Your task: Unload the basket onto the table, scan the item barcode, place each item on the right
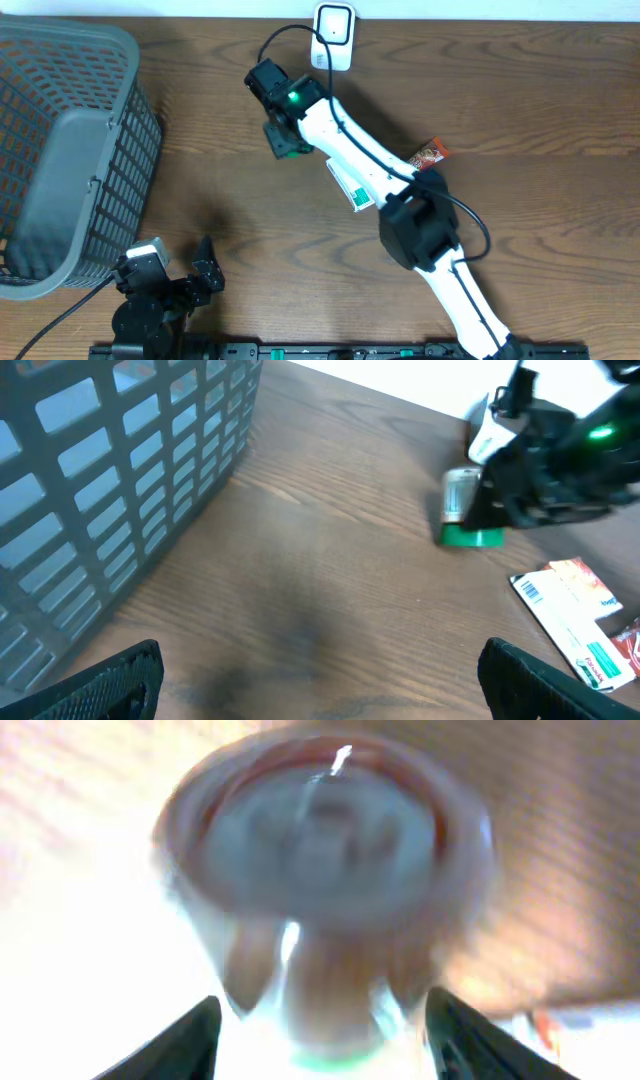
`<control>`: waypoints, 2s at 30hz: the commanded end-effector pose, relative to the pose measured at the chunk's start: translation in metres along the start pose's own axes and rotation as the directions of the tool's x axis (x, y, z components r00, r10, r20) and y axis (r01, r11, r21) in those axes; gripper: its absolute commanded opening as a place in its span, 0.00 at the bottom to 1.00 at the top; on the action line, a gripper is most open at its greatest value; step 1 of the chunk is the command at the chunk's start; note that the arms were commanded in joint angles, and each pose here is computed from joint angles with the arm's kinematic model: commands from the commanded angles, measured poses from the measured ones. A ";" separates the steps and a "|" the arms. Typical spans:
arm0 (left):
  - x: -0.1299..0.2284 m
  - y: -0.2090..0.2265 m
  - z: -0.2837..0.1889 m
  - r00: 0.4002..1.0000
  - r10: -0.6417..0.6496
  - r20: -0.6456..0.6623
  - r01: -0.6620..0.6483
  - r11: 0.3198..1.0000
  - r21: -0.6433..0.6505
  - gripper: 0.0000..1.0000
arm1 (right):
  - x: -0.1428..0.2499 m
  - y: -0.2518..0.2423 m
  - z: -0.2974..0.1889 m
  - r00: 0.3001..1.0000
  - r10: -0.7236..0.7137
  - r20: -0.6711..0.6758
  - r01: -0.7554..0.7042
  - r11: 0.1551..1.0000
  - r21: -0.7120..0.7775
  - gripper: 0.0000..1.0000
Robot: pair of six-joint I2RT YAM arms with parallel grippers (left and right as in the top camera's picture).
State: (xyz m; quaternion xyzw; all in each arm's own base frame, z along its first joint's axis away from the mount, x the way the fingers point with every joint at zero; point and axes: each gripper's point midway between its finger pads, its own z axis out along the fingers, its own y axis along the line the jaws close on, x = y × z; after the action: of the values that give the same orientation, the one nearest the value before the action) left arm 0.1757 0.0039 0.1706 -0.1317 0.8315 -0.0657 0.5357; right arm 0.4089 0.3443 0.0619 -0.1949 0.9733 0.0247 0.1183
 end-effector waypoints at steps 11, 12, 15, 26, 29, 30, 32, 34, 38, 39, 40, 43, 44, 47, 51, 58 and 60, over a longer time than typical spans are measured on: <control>0.001 -0.003 0.000 1.000 0.018 -0.005 -0.017 1.000 0.015 0.98 | 0.084 0.016 -0.031 0.948 -0.014 -0.317 -0.005 0.998 -0.058 0.66; 0.001 -0.003 0.000 1.000 0.018 -0.005 -0.017 1.000 0.015 0.98 | 0.082 0.017 -0.030 0.950 -0.015 -0.310 -0.005 0.998 -0.061 0.74; 0.001 -0.003 0.000 1.000 0.018 -0.005 -0.017 1.000 0.015 0.98 | 0.076 0.020 -0.029 0.958 0.007 -0.288 -0.027 0.997 -0.068 0.99; 0.001 -0.003 0.000 1.000 0.018 -0.005 -0.017 1.000 0.015 0.98 | 0.048 -0.002 -0.030 0.953 0.224 -0.204 -0.229 0.973 0.000 0.99; 0.001 -0.003 0.000 1.000 0.018 -0.005 -0.017 1.000 0.015 0.98 | 0.035 -0.012 -0.027 0.886 0.432 -0.170 -0.436 0.900 0.017 0.99; 0.001 -0.003 0.000 1.000 0.018 -0.005 -0.017 1.000 0.015 0.98 | 0.030 -0.012 -0.026 0.873 0.462 -0.155 -0.466 0.885 0.009 0.99; 0.001 -0.003 0.000 1.000 0.018 -0.005 -0.017 1.000 0.015 0.98 | 0.017 -0.009 -0.025 0.865 0.488 -0.116 -0.494 0.869 -0.026 0.99; 0.001 -0.003 0.000 1.000 0.018 -0.005 -0.017 1.000 0.015 0.98 | 0.007 -0.005 -0.025 0.868 0.490 -0.087 -0.495 0.867 -0.057 0.99; 0.001 -0.003 0.000 1.000 0.018 -0.005 -0.017 1.000 0.015 0.98 | -0.014 0.008 -0.025 0.826 0.563 -0.032 -0.562 0.817 -0.128 0.99; 0.001 -0.003 0.000 1.000 0.018 -0.005 -0.017 1.000 0.015 0.98 | -0.015 0.009 -0.025 0.786 0.617 -0.042 -0.617 0.777 -0.129 0.99; 0.001 -0.003 0.000 1.000 0.018 -0.005 -0.017 1.000 0.015 0.98 | -0.013 0.010 -0.025 0.734 0.677 -0.064 -0.678 0.724 -0.127 0.99; 0.001 -0.003 0.000 1.000 0.018 -0.005 -0.017 1.000 0.015 0.98 | -0.011 0.012 -0.021 0.629 0.772 -0.088 -0.777 0.620 -0.111 0.99; 0.001 -0.003 0.000 1.000 0.018 -0.005 -0.017 1.000 0.015 0.98 | -0.012 0.010 -0.020 0.598 0.798 -0.078 -0.801 0.590 -0.101 0.99; 0.001 -0.003 0.000 1.000 0.018 -0.005 -0.017 1.000 0.015 0.98 | -0.014 0.003 -0.018 0.527 0.848 -0.051 -0.849 0.522 -0.081 0.99; 0.001 -0.003 0.000 1.000 0.018 -0.005 -0.017 1.000 0.015 0.98 | -0.022 -0.001 -0.018 0.482 0.876 -0.024 -0.873 0.478 -0.099 0.99; 0.001 -0.003 0.000 1.000 0.018 -0.005 -0.017 1.000 0.015 0.98 | -0.025 0.000 0.007 0.479 0.877 -0.024 -0.875 0.475 -0.096 0.98; 0.001 -0.003 0.000 1.000 0.018 -0.005 -0.017 1.000 0.015 0.98 | -0.021 0.000 0.020 0.482 0.876 -0.025 -0.875 0.479 -0.075 0.99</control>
State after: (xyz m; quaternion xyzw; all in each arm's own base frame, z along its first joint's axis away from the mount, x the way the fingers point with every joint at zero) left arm 0.1757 0.0038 0.1706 -0.1316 0.8315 -0.0658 0.5357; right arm 0.4298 0.3568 0.0754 0.3085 0.9355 0.1457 0.0913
